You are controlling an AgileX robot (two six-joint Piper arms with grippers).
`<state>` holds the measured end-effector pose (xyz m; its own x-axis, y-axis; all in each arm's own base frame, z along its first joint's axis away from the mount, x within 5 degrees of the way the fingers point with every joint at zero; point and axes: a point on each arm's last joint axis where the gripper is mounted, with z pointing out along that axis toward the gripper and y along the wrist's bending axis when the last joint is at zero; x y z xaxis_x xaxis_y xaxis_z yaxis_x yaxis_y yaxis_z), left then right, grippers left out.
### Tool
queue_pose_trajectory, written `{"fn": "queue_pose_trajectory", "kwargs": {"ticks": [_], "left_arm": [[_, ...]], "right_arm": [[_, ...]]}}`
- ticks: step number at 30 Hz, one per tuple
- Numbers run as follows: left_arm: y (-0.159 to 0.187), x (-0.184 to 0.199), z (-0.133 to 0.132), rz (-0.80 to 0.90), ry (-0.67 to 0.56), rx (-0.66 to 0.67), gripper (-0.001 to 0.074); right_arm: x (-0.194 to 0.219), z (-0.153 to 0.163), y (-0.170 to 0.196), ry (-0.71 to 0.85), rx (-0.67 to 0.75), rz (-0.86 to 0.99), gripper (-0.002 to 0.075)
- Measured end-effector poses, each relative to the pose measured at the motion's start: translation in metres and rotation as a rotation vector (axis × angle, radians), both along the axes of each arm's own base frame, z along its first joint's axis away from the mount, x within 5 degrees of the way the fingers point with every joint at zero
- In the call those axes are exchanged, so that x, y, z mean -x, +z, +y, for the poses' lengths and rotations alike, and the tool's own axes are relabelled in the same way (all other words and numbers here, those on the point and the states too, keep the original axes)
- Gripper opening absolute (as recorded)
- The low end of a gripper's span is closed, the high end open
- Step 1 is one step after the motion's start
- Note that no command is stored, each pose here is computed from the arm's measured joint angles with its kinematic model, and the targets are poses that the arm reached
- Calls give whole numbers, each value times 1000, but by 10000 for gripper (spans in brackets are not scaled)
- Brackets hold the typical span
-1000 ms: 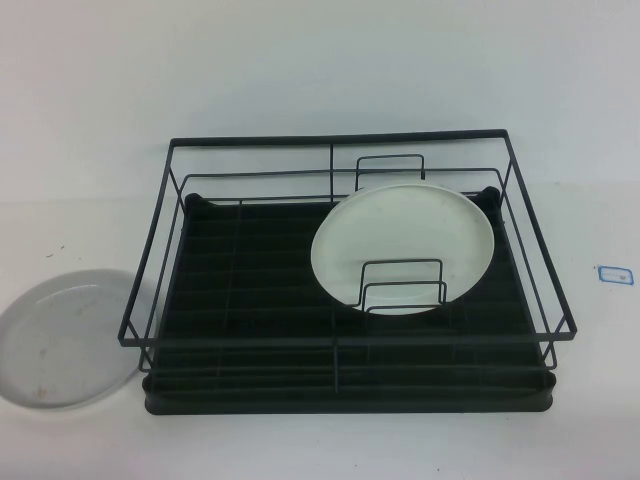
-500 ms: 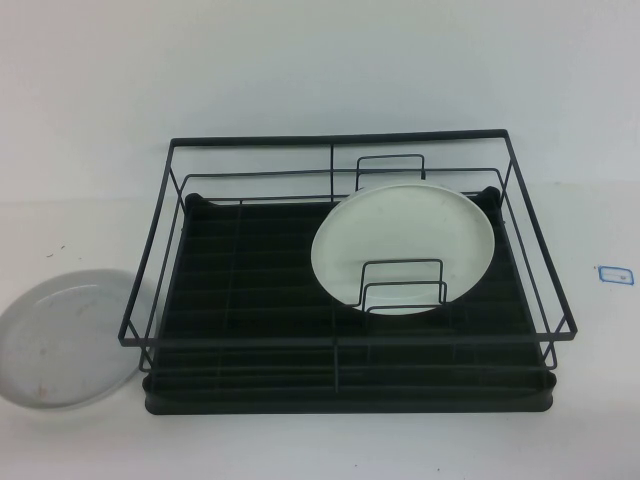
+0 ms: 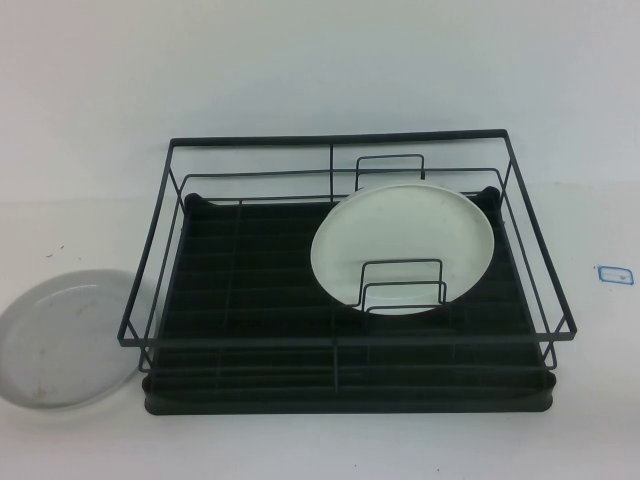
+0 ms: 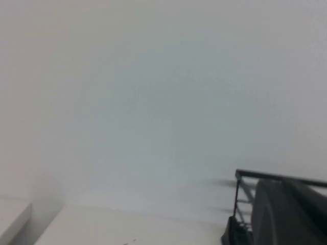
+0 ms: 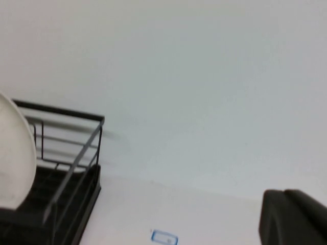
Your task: Place plate on rack
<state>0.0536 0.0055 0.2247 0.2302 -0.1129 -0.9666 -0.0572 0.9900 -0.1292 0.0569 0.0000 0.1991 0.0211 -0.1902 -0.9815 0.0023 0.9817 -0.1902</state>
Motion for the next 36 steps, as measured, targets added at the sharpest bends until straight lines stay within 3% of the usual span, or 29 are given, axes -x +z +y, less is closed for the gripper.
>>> {"fn": "queue_pose_trajectory", "kwargs": {"ticks": [10,14,17,22,30,36], "left_arm": [[11,2,0,-24,-15,59,0],[51,14,-3,-33,-4,-100,1],[77,25,-5,19,18,-259,1],[109,32,-4,145,31,-339,0],[142,14,-1,318,8,-185,0],[148,-21,7,432,71,-151,0]], "right_arm": [[2,1,18,7,-2,-196,18],[8,1,35,15,-2,-391,18],[12,1,51,15,-4,-437,18],[20,1,84,13,-22,-413,18],[32,0,109,1,-24,-273,18],[21,-1,111,-4,-39,-23,18]]}}
